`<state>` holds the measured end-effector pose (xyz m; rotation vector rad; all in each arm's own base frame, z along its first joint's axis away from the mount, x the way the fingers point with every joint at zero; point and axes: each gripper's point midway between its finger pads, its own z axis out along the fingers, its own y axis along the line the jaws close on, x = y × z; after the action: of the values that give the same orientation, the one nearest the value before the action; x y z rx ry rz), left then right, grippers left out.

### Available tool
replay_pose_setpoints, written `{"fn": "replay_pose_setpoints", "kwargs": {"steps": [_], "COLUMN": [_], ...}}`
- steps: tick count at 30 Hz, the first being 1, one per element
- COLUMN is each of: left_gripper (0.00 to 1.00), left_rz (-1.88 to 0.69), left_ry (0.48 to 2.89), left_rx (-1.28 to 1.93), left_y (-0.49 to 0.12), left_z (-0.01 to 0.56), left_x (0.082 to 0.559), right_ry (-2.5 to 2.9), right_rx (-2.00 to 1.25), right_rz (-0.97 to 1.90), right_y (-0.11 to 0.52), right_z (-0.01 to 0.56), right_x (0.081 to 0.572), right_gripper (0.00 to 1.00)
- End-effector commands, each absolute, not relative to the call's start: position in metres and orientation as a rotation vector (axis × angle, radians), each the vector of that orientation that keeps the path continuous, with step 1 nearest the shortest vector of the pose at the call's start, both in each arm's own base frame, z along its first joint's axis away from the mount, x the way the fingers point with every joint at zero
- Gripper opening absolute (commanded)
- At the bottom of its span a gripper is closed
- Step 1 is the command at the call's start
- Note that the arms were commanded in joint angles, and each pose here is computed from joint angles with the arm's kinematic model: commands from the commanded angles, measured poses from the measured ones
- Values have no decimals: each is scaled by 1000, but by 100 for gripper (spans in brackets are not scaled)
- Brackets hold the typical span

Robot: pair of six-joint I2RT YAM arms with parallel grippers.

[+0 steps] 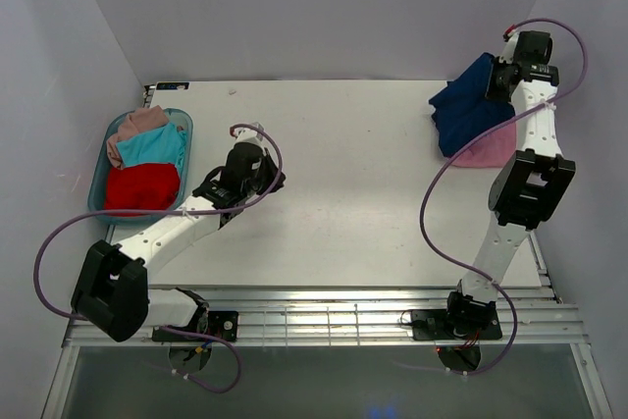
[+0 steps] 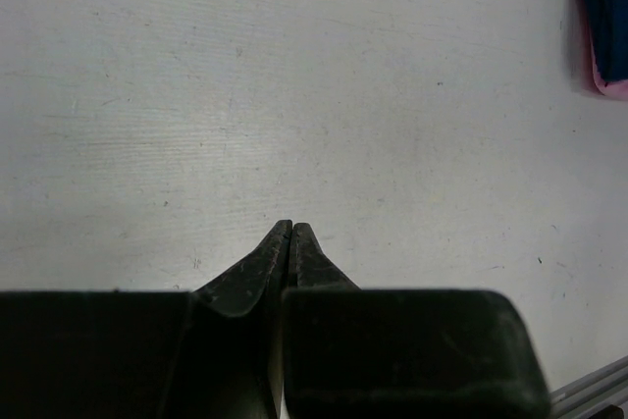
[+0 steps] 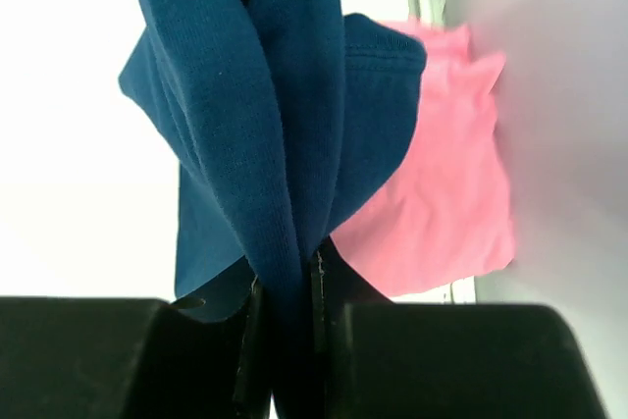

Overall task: Fold and stack the t-shirts
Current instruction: Neatly place the folded tshirt to the corner

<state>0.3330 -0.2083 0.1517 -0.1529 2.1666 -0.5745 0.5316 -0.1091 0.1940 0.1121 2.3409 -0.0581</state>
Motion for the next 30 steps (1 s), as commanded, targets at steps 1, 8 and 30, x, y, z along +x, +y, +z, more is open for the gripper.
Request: {"fn": "replay_pose_setpoints", "kwargs": {"steps": [1,8,30], "left_gripper": [13,13,12], "left_rz": [-607,-604,-606], "left_ry": [2136,2134,2134], "left_rx": [-165,-173,-194], "left_y": [-205,-202,-199], "left_z": [163,162,160], "left_x": [327,322,319], "right_ry": [2065,2067,2042], "right_rx": [123,155,88], "right_rz": [-63,-66,137], "right_y": [-110,-114,-81], "right_z": [304,304,303], "right_x": [543,542,544], "right_gripper": [8,8,8]}}
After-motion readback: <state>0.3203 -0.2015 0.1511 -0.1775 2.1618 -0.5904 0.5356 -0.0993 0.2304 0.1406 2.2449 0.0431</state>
